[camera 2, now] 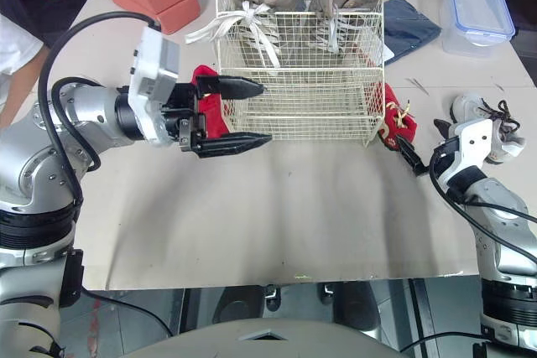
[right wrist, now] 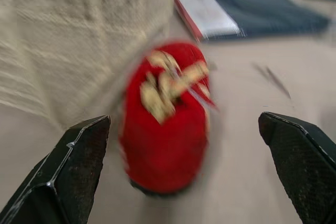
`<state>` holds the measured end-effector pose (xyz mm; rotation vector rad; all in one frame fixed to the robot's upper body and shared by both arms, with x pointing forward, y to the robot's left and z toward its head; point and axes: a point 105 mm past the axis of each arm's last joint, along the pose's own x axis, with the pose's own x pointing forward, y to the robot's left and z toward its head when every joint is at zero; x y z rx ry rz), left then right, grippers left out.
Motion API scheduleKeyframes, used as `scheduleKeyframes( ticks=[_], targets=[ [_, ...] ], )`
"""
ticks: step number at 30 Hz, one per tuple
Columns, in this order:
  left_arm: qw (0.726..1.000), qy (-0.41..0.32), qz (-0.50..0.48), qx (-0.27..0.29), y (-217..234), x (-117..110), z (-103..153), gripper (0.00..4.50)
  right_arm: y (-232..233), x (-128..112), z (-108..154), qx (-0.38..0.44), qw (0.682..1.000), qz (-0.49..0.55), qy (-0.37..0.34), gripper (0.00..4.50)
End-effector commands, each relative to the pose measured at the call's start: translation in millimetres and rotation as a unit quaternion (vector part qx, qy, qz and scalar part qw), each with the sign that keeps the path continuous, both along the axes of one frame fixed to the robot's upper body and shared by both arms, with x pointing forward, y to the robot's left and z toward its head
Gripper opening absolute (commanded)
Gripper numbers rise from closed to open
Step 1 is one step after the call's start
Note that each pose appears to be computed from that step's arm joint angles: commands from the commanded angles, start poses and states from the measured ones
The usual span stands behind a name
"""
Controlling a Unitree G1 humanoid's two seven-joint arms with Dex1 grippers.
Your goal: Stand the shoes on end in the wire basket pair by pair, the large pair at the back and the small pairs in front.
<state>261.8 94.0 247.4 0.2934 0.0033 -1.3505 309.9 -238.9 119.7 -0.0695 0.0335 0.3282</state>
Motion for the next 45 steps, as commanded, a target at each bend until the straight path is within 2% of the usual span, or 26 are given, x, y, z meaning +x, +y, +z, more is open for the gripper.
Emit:
scheduleKeyframes(
  ticks=[1, 5, 9, 12, 17, 20, 24, 26, 27, 31, 35, 37, 41, 45],
  targets=[
    [1.000, -0.004, -0.015, 0.008, -8.9, -9.7, 3.5, 4.44, 2.5, 5.2, 4.3, 0.032, 0.999, 0.001, 0.000, 4.50],
    [1.000, 0.001, -0.011, 0.006, -12.7, -9.2, 2.8, 4.50, 3.2, 6.0, -0.6, 0.056, 0.998, 0.003, 0.010, 3.40],
    [1.000, 0.002, -0.010, 0.007, -13.7, -8.5, 2.5, 4.50, 2.1, 2.8, -1.6, 0.060, 0.998, 0.007, 0.005, 1.26],
    [1.000, 0.003, -0.013, 0.009, -14.1, -8.1, 1.5, 4.50, -4.9, -0.3, 0.0, 0.054, 0.999, -0.003, -0.007, 0.03],
    [1.000, -0.001, -0.023, 0.011, -16.4, -7.1, 0.7, 4.50, -28.1, -8.9, 28.6, 0.025, 0.994, -0.050, -0.093, 0.03],
    [1.000, -0.005, -0.027, 0.013, -15.1, -4.4, 1.9, 4.50, -34.8, -24.9, 67.5, -0.011, 0.979, -0.057, -0.197, 0.03],
    [0.999, -0.010, -0.033, 0.017, -12.4, -1.2, 3.3, 4.50, -26.8, -50.9, 100.8, -0.121, 0.942, -0.034, -0.312, 0.03],
    [0.999, -0.015, -0.032, 0.020, -8.4, 3.0, 5.5, 4.50, -13.2, -69.6, 112.3, -0.189, 0.910, -0.010, -0.369, 0.03],
    [0.999, -0.017, -0.032, 0.020, -7.2, 4.4, 6.3, 4.50, -8.3, -75.2, 113.8, -0.210, 0.899, 0.001, -0.384, 0.03],
    [0.998, -0.026, -0.037, 0.040, 0.9, 9.9, 8.2, 4.50, 31.9, -103.6, 103.5, -0.348, 0.820, 0.132, -0.434, 0.03],
    [0.997, -0.024, -0.056, 0.047, 3.6, 6.6, 11.3, 4.50, 50.6, -114.5, 83.8, -0.422, 0.756, 0.239, -0.439, 0.03],
    [0.996, -0.022, -0.066, 0.047, 3.8, 4.6, 14.2, 4.50, 53.4, -114.4, 78.9, -0.444, 0.732, 0.273, -0.438, 0.03],
    [0.993, -0.022, -0.094, 0.067, 0.5, -0.6, 12.4, 4.50, 63.4, -104.4, 83.9, -0.490, 0.664, 0.337, -0.454, 0.03],
    [0.989, -0.017, -0.111, 0.094, -6.2, -2.1, 2.2, 4.50, 80.6, -95.0, 92.8, -0.493, 0.621, 0.373, -0.482, 0.03]
  ],
)
